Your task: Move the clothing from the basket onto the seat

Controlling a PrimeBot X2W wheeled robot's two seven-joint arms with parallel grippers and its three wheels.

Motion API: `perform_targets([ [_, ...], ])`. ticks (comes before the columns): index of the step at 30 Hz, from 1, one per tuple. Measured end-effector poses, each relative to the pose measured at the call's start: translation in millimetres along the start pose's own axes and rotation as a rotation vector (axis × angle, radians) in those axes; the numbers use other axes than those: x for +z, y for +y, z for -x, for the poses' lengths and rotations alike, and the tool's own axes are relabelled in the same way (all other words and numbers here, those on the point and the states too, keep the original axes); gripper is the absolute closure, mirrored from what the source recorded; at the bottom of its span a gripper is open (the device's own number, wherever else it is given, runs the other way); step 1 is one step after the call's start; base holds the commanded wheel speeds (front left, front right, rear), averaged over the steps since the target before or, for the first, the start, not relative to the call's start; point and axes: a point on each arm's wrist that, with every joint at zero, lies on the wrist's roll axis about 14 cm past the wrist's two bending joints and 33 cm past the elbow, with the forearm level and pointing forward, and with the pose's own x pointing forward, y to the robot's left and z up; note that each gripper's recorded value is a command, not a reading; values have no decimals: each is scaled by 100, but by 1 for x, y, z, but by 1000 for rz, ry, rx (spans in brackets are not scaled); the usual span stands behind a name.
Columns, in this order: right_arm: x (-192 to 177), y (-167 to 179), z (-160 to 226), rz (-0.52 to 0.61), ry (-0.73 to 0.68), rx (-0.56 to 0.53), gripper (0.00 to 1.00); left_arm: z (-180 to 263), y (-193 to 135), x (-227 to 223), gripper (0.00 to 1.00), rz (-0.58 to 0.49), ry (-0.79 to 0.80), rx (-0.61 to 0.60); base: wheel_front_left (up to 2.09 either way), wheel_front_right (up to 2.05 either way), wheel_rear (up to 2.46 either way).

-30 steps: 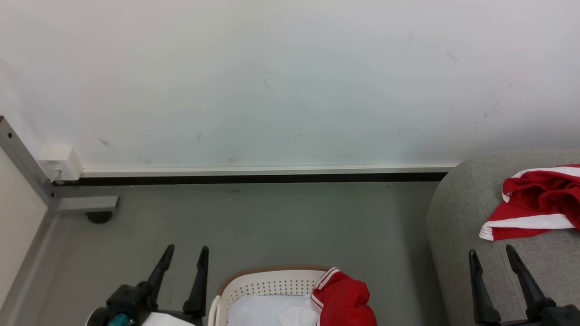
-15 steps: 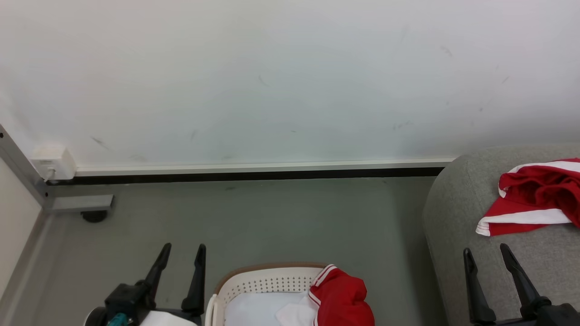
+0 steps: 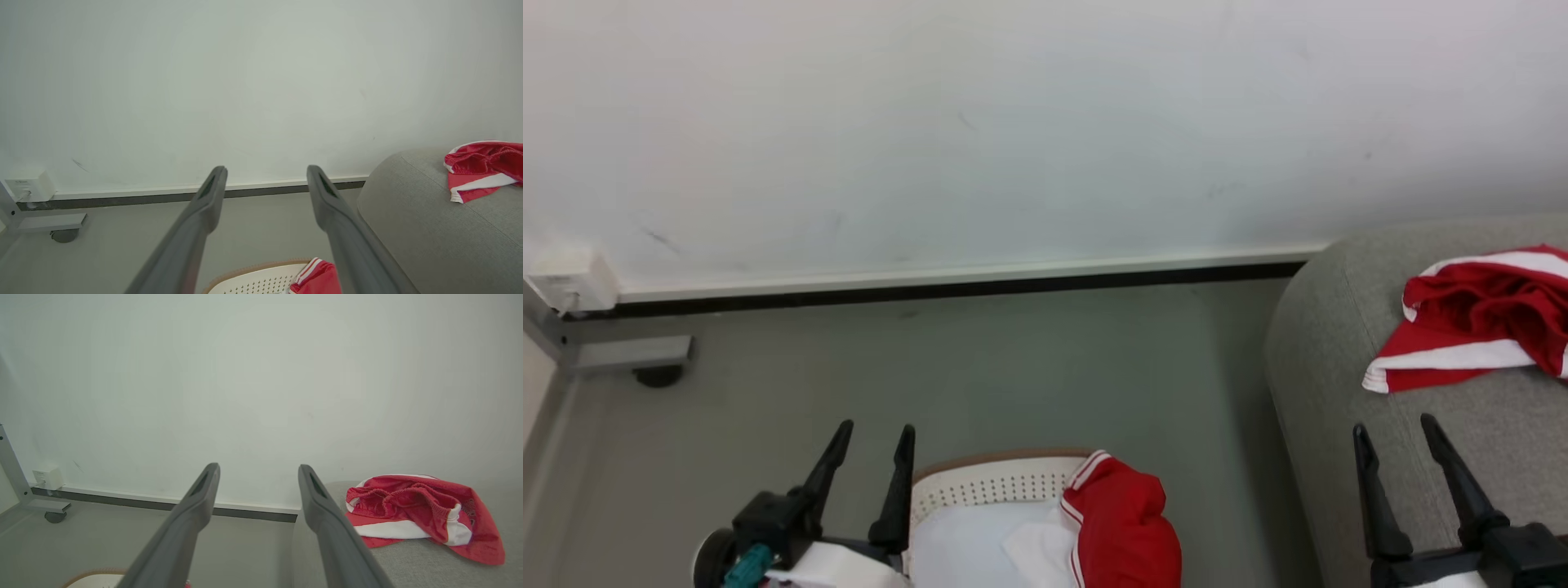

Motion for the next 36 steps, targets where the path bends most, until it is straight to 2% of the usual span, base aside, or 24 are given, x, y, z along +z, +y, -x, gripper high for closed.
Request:
perform_targets([
  [6,-9,-22,-9,32,25,-54,0,-23,-13,-28,0,-6,76,-68,0,0,0],
  [17,-21,-72,-18,79,58,-185,0,-60,-55,-101,0,-12,259,-294,0,0,0],
  [30,-31,-134,-12,137,92,-358,0,-63,-115,-222,0,72,608,-554,0,0,0],
  [36,-42,-144,-20,149,112,-375,0,-62,-123,-267,0,70,750,-624,0,0,0],
])
